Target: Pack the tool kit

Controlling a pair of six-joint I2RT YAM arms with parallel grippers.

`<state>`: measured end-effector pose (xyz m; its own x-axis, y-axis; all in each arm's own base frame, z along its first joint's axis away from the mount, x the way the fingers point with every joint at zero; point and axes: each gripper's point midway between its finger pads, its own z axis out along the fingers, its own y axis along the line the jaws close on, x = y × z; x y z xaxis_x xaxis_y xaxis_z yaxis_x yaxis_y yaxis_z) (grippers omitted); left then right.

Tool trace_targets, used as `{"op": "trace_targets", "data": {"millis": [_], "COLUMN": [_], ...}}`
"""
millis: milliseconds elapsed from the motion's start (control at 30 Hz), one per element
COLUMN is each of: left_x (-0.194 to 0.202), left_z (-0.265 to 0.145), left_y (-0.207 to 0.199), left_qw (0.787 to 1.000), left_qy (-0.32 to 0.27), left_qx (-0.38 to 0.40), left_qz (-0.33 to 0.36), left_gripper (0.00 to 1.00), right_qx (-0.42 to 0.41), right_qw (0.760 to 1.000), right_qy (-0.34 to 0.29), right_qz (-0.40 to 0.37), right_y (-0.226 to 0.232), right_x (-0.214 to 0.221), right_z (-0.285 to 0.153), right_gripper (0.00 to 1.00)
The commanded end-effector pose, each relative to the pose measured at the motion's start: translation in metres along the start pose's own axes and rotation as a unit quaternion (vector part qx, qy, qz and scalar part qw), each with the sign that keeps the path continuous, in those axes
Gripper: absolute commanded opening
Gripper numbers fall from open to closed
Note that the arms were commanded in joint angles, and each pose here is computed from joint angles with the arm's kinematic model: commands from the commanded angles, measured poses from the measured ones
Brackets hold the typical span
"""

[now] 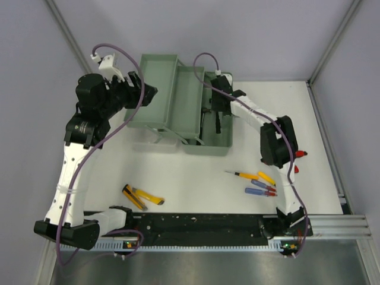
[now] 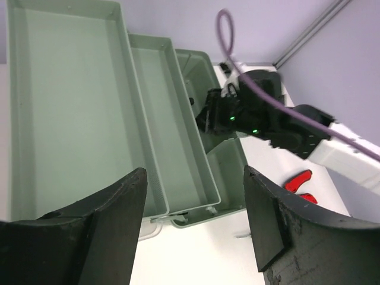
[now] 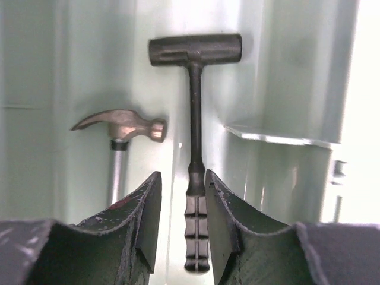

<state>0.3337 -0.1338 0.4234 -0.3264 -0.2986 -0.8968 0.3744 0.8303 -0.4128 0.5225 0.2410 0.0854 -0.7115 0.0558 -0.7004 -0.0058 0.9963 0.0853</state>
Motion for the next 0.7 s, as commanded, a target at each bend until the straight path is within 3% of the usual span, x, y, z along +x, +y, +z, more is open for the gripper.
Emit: {"op": "trace_targets", "data": {"millis": [0,333,667], "left_x": [-0.009,0.015,0.003], "left_z": [-0.013,-0.018,0.003], "left_y": [0.011,0.042,0.020], "left_qw": [0.999,0.992,0.998], "left_qy": [-0.013,0.026,0.012], "left_qx": [-0.044,-0.115,-0.041], "left_qz": [0.005,-0.046,-0.053], "left_gripper": [0.70,0.72,0.73], "right_qx": [-0.054,-0.098,-0.019], "right_qw": [0.994,0.990,0.981], "right_qy": [-0.085,-0.090,-0.053], "right_qz": [0.031,0.038,0.188], "right_y": [0.010,-0.004,-0.107], "right_x": [-0.073,-0.071,-0.025], "right_z": [-0.080,-0.155,-0.190], "right_gripper": [0.36,0.42,0.43]}}
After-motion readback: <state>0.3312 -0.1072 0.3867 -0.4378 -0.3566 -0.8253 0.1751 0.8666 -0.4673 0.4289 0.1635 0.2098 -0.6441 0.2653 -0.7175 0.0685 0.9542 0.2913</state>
